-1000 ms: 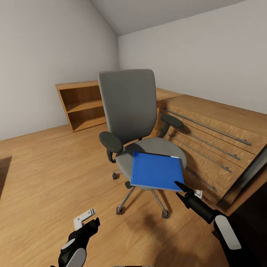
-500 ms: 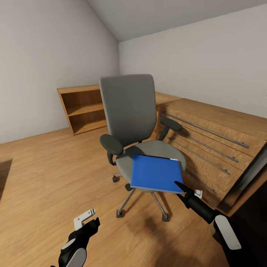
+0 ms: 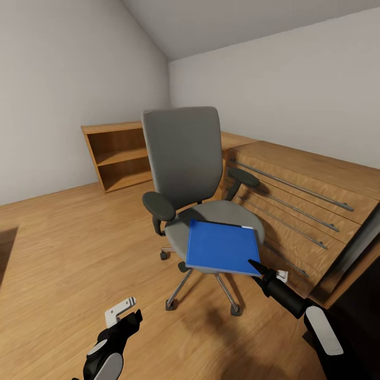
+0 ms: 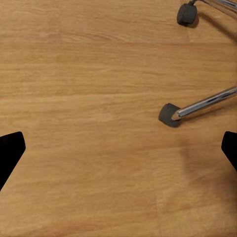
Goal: In the bedroom, organize the workspace by keeping the computer under the desk, ensuring the monitor is on the desk, placing the keyboard on the desk next to the monitor, placing the mouse on the desk next to the keyboard, moving the folder from the swivel chair onto the desk next to the mouse, stacking the notebook on top of the folder with the pen on top of the notebook, and positioning the swivel chair next to the desk.
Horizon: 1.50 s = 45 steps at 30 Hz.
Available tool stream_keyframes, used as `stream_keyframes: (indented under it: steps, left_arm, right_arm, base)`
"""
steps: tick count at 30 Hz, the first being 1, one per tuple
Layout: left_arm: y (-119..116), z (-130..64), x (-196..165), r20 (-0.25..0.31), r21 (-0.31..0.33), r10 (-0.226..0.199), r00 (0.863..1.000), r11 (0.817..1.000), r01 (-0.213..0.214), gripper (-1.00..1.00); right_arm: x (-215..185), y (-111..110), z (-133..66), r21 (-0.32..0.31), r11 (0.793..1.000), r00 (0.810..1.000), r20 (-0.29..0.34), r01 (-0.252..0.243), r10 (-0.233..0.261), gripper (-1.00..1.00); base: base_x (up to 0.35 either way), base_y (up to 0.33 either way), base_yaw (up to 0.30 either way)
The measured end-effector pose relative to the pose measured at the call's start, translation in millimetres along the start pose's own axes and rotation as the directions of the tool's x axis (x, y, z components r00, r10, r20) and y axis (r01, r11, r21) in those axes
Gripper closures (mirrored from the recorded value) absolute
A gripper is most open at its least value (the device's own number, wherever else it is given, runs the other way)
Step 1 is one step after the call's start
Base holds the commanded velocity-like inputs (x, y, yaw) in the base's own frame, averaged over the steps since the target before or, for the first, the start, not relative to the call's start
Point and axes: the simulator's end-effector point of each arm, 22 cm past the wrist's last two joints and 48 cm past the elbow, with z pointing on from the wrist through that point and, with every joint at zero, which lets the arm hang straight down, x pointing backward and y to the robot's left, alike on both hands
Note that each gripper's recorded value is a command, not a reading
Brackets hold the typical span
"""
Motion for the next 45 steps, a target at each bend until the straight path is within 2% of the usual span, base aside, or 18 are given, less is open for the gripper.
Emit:
stream_keyframes:
  steps: [12,16,33,36,45]
  left_arm:
    - [0,0.0,0,0.000,0.000,0.000,1.000,1.000,0.000,-1.00]
    - [-2,-4.5,-6,0.013,0.008,-0.004,1.000,1.000,0.004,-1.00]
    - [-12,-25.6,-34,0.007,0.004,-0.003,1.000,1.000,0.003,-1.00]
    - [-12,-28.5,-38,0.004,-0.001,-0.002,1.000,1.000,0.002,-1.00]
    - [-17,-40.0,-53,0.002,-0.004,-0.001,1.000,1.000,0.001,-1.00]
  right_arm:
    - [-1,-6,-0.2,0.030,1.000,1.000,0.001,-0.002,0.002,1.00]
    - [-3,2,-1.6,0.019,1.000,1.000,0.006,0.008,-0.009,1.00]
    - [-20,43,-0.3,0.014,1.000,1.000,0.009,0.019,-0.020,1.00]
    - [-25,56,0.4,0.004,0.999,0.999,0.013,0.033,-0.033,1.00]
    - [-33,76,1.3,0.010,0.999,0.999,0.015,0.039,-0.039,1.00]
  base:
    - [0.000,0.000,0.000]
    - [0.000,0.000,0.000]
    - [-0.003,0.000,0.000]
    - [-0.194,0.000,0.000]
    - [-0.292,0.000,0.000]
